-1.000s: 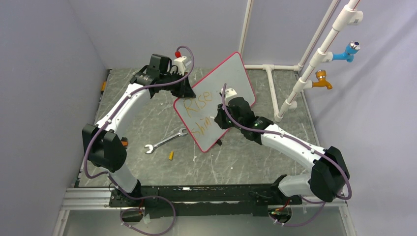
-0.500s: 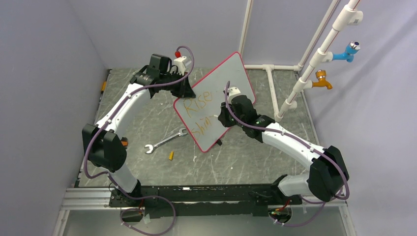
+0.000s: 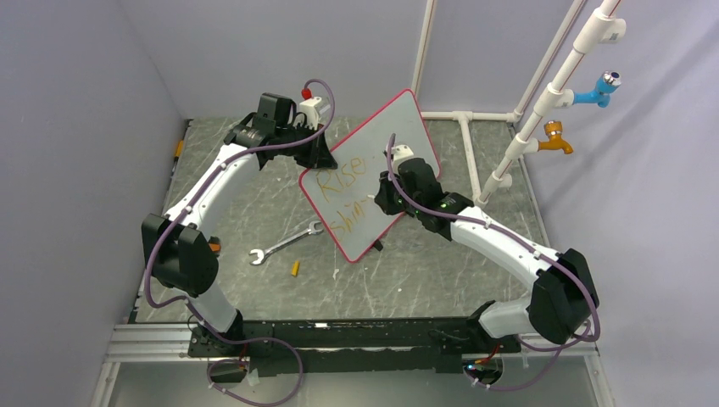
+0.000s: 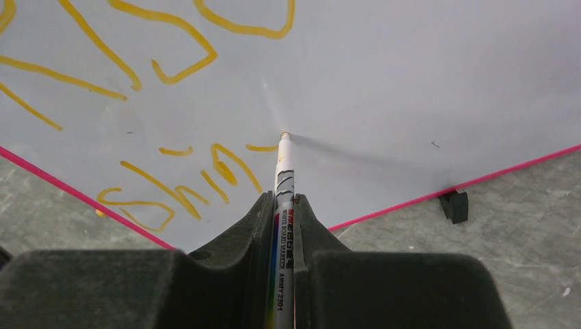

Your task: Write a sentence on the whiteboard

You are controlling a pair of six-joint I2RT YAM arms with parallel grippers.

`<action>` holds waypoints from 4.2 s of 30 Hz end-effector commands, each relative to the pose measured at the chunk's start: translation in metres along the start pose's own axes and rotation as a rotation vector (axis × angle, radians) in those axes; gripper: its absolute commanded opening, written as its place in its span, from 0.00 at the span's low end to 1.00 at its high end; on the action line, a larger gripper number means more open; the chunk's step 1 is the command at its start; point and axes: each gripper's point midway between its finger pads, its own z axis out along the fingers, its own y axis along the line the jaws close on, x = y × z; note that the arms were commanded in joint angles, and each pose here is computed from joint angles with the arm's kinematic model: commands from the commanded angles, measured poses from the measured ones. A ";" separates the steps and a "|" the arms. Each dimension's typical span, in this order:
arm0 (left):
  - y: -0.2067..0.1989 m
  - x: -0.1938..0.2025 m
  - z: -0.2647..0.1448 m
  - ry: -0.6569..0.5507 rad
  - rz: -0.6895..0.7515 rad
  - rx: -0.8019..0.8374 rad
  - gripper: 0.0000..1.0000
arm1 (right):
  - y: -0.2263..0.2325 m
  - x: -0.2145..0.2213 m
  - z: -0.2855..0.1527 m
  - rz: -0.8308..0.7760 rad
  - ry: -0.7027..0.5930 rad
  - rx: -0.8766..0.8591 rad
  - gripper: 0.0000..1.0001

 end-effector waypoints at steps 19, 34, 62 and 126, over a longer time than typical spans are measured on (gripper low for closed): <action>0.033 0.012 0.003 0.033 0.155 -0.160 0.00 | 0.038 -0.029 -0.003 0.047 -0.094 -0.168 0.00; 0.032 0.010 0.002 0.027 0.156 -0.163 0.00 | 0.031 0.014 -0.001 0.054 -0.017 -0.144 0.00; 0.030 0.010 0.001 0.024 0.159 -0.157 0.00 | -0.013 0.009 -0.008 -0.005 -0.028 0.059 0.00; 0.036 0.026 0.011 0.086 0.120 -0.173 0.00 | -0.027 -0.020 -0.028 0.029 -0.192 0.062 0.00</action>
